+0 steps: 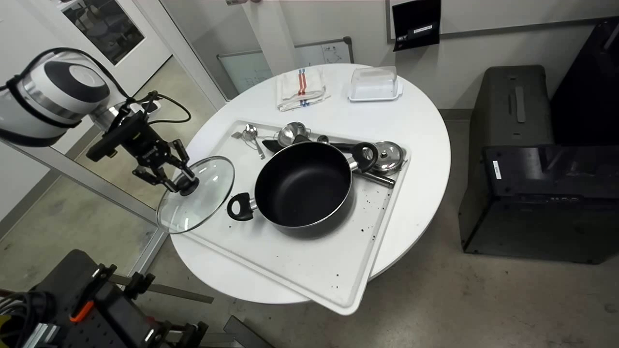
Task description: Uncover the pot
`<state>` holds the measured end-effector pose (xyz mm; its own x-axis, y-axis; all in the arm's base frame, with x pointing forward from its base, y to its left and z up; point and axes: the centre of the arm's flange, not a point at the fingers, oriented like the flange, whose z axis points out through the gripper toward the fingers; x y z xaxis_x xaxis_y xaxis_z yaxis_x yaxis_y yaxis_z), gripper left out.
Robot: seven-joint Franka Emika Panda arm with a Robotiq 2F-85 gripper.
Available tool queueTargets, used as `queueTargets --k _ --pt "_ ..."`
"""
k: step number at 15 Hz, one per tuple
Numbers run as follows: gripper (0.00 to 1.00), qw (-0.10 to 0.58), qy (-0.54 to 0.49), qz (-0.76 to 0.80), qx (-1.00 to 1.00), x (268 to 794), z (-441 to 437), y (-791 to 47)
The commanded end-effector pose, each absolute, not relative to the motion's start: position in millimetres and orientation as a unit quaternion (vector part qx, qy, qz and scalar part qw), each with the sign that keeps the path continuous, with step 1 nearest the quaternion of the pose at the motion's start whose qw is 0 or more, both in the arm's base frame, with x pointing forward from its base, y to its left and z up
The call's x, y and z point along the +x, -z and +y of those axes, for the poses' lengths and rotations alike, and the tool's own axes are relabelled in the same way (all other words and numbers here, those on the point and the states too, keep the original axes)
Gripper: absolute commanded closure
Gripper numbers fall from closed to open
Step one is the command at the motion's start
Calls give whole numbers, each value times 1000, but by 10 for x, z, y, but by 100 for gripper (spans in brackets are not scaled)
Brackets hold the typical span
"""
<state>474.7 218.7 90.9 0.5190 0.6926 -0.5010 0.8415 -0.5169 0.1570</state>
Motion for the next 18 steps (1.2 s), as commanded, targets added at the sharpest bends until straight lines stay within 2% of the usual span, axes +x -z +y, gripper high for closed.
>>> queueTargets --k 1,18 --pt "75 190 183 464 846 4873 2183 -826" --pt "75 157 196 507 825 5237 1779 -79"
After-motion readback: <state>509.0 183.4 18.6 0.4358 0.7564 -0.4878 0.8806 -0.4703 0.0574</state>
